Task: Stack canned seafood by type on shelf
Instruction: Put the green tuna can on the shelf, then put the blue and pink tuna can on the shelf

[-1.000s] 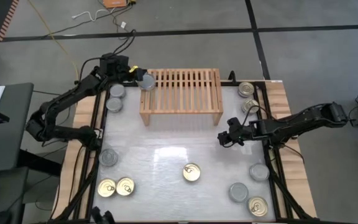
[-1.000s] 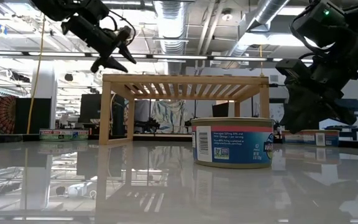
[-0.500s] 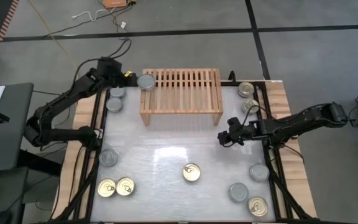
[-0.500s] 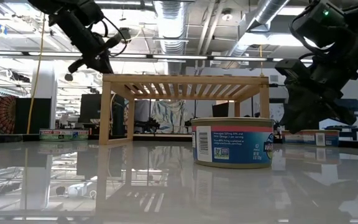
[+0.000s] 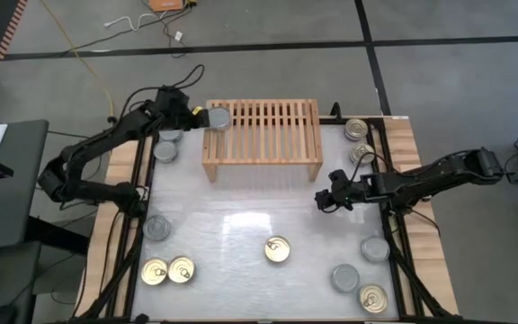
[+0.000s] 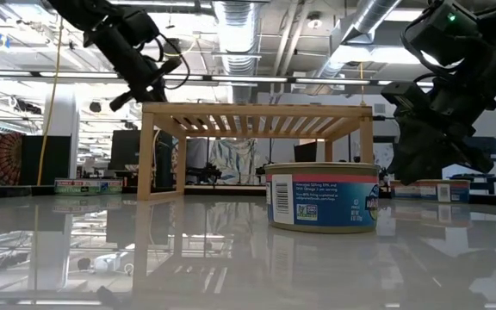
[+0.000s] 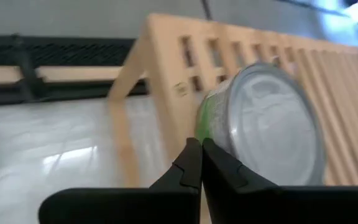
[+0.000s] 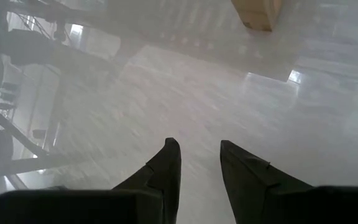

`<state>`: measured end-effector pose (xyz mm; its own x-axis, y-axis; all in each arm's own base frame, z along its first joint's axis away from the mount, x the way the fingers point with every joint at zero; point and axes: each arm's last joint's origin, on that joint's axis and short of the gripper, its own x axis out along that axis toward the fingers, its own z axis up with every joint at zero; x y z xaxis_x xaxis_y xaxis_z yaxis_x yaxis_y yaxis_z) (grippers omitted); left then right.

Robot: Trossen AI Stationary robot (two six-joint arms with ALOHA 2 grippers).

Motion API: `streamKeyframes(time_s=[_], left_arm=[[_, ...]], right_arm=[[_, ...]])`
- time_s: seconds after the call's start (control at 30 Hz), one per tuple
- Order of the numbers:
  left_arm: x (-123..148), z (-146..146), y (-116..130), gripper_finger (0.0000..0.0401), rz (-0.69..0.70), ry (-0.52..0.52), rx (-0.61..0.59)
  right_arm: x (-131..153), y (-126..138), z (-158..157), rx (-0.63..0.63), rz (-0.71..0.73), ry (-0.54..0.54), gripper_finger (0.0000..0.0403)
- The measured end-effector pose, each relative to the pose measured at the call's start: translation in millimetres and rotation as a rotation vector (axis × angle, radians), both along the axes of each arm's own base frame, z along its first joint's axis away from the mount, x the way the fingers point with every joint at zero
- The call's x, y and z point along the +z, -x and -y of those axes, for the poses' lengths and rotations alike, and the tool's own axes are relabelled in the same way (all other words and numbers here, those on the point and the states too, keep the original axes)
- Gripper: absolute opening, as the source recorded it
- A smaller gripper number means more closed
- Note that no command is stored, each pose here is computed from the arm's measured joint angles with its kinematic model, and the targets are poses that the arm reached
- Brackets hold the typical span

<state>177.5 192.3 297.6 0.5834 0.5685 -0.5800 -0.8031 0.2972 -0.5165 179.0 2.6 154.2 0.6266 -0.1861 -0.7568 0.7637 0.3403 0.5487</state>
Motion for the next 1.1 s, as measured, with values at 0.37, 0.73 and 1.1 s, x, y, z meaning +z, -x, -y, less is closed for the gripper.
streamKeyframes(time_s=[0.37,0.73,1.1], left_arm=[[4.4,-0.5,-0.9,0.0000,0.042,-0.020,0.004],[32.7,15.1,21.7,0.0000,0.054,-0.145,0.003],[43.4,58.0,38.8,0.0000,-0.002,-0.117,-0.023]], right_arm=[[0.0,0.0,0.0,0.005,-0.001,0.005,0.0137],[0.0,0.0,-0.1,0.006,-0.001,0.005,0.0137],[-0.6,0.5,-1.2,0.031,-0.010,-0.026,0.0135]])
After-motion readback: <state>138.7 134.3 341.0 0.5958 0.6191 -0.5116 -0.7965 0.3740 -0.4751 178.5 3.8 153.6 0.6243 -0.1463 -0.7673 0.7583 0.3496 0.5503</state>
